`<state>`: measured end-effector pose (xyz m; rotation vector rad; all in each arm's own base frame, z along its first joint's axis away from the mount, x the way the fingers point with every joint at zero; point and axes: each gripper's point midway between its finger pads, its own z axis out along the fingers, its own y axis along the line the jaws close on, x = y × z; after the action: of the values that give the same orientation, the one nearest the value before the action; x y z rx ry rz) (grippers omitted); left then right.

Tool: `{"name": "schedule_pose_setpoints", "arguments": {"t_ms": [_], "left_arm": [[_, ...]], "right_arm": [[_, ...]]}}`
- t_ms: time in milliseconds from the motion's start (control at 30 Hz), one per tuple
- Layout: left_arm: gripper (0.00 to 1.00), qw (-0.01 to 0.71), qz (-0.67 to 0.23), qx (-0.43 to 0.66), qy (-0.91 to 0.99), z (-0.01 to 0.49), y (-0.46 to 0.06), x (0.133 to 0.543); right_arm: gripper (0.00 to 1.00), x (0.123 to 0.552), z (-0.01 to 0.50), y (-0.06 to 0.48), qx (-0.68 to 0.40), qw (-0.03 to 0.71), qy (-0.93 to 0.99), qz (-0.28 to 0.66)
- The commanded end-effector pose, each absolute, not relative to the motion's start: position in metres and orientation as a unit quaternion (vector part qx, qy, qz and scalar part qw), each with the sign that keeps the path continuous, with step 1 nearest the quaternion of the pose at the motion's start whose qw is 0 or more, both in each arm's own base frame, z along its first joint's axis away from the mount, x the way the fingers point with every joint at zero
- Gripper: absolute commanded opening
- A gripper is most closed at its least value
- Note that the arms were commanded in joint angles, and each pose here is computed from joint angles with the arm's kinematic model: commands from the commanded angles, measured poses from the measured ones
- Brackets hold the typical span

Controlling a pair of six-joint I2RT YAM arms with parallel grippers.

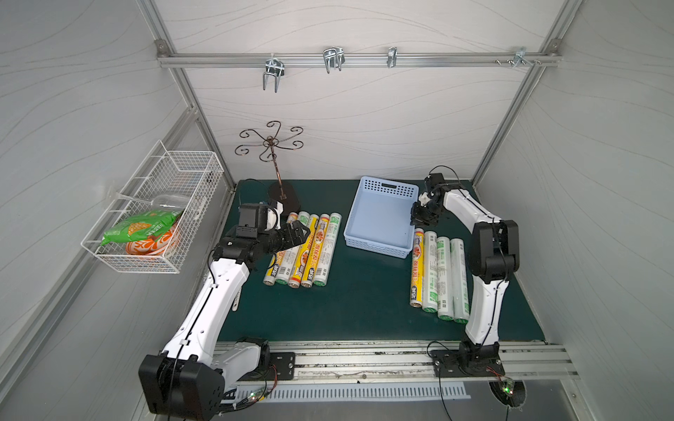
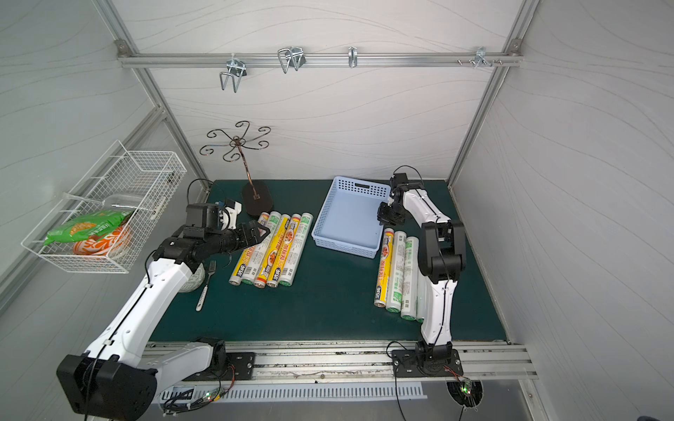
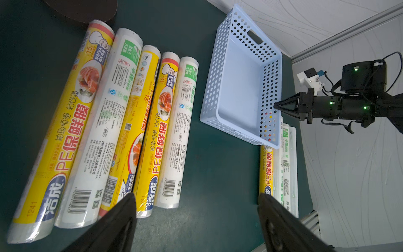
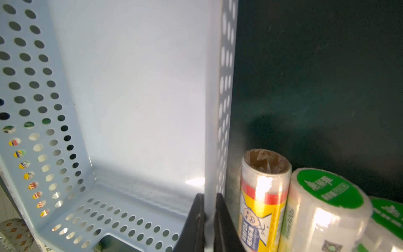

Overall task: Put the plastic wrap into the basket
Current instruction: Move the basket to the center of the board.

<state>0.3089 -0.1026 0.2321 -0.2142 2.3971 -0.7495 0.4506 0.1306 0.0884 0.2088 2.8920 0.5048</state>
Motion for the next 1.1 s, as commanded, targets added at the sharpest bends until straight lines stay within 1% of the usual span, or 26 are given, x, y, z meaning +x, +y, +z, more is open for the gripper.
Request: {"name": "schedule_pose_setpoints", "arguments": {"t_ms": [0, 233, 533, 833, 1067], "left_arm": [[0.9, 0.326, -0.3, -0.071, 0.894, 0.243, -0.108, 0.317], [0.9, 0.322, -0.303, -0.068, 0.894, 0.241, -0.112, 0.315], [0.89, 0.303, -0.302, -0.049, 0.902, 0.226, -0.136, 0.313], [0.85, 0.279, -0.293, -0.048, 0.913, 0.202, -0.15, 0.315], [0.81, 0.275, -0.267, -0.048, 0.922, 0.188, -0.154, 0.32]], "right_arm": [[0.1, 0.437, 0.099, 0.139, 0.048, 0.103, 0.978, 0.176], [0.08, 0.416, 0.097, 0.143, 0.039, 0.091, 0.98, 0.173], [0.07, 0.372, 0.104, 0.155, 0.016, 0.084, 0.981, 0.173], [0.07, 0.333, 0.104, 0.155, 0.004, 0.075, 0.983, 0.166], [0.08, 0.316, 0.104, 0.161, -0.003, 0.069, 0.982, 0.174]]}}
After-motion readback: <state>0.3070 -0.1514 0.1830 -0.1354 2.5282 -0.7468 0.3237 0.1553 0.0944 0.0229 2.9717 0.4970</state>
